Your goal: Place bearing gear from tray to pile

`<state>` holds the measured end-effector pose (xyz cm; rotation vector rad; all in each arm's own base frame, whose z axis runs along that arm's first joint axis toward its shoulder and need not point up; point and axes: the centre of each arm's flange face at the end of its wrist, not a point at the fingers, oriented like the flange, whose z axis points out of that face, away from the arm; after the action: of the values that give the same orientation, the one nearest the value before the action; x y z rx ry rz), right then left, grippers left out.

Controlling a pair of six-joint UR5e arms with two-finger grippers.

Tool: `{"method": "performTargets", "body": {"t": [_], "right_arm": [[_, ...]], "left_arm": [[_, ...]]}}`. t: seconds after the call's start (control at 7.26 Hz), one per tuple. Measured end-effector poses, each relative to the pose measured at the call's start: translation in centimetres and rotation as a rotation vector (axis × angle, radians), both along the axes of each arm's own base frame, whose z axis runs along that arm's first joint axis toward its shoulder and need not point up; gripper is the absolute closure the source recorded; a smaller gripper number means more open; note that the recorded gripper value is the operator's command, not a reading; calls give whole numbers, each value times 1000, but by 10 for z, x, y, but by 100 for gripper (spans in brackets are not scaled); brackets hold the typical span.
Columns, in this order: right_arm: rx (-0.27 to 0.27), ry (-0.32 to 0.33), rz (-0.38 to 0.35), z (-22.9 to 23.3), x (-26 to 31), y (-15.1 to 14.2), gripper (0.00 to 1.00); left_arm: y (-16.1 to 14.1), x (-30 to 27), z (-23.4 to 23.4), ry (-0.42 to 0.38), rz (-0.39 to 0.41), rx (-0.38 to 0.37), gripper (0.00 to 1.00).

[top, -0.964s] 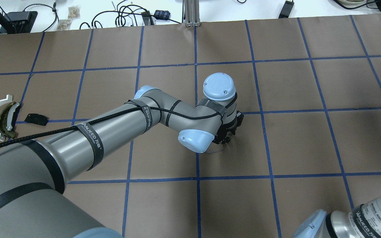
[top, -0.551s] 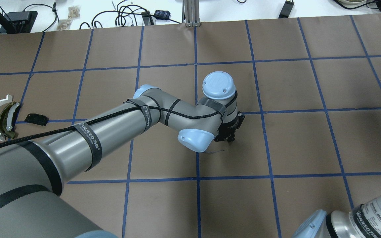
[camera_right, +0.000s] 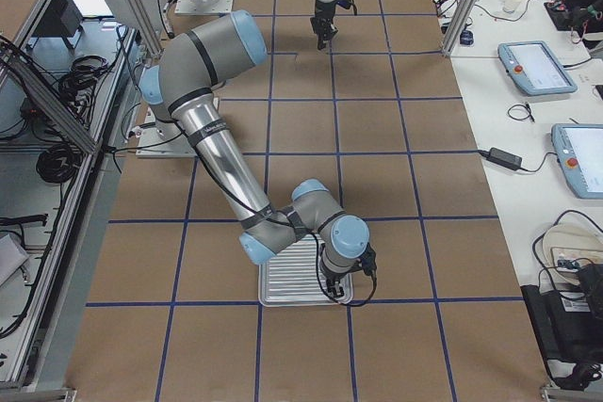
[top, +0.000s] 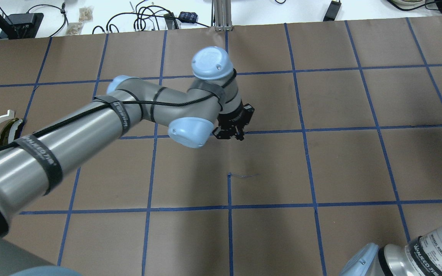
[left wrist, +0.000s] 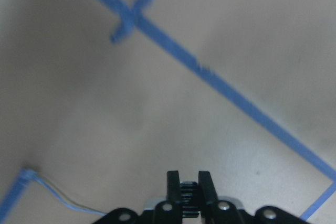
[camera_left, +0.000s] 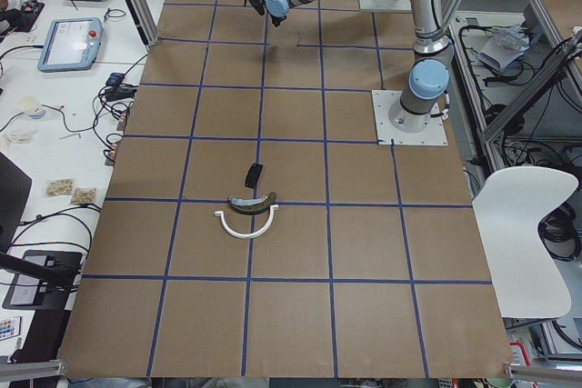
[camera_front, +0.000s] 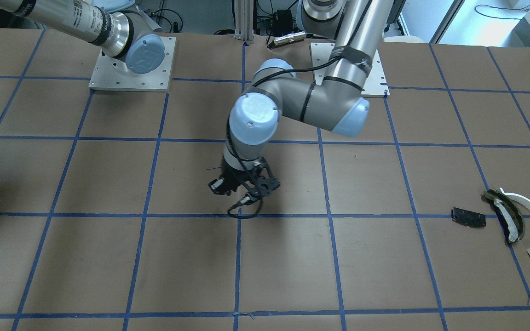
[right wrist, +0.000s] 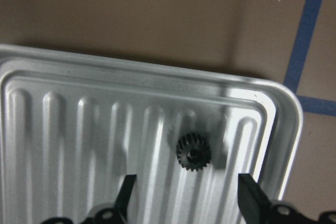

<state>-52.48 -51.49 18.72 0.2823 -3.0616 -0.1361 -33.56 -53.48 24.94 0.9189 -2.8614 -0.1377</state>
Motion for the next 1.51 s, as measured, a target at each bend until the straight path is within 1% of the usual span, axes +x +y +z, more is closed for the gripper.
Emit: {"method": "performTargets", "body": {"t": [0.14,0.28,0.41,0.55,0.69,0.83,0.96,1.1,1.24,1.38,1.51], "right_arm": [[0,-6,22,-2,1,-1,56],[1,-9,50,-5,1,-3,56],[1,-11,65,-7,1,-3,56],[1,-11,72,-9,0,-5,57],[0,-10,77,-10,-3,-8,66],[-1,-9,81,-11,-6,-11,71],[-2,-7,83,-10,-8,-14,76],[1,-10,84,-9,-8,-14,78],[10,-21,83,-7,-6,-14,78],[24,-35,86,11,4,-16,78],[45,-54,91,51,34,-26,78]], "left_arm": [[-17,60,16,-26,-73,6,100],[-26,115,25,-53,-202,-2,100],[-30,169,29,-100,-329,-10,100],[-29,226,33,-140,-419,-4,100],[-24,283,32,-147,-489,10,100],[-12,339,26,-135,-545,22,100],[5,391,19,-120,-576,25,100],[21,437,9,-109,-584,20,100],[36,479,-4,-106,-584,7,100],[52,510,-20,-111,-584,-10,100],[60,523,-33,-116,-587,-21,70]]}}
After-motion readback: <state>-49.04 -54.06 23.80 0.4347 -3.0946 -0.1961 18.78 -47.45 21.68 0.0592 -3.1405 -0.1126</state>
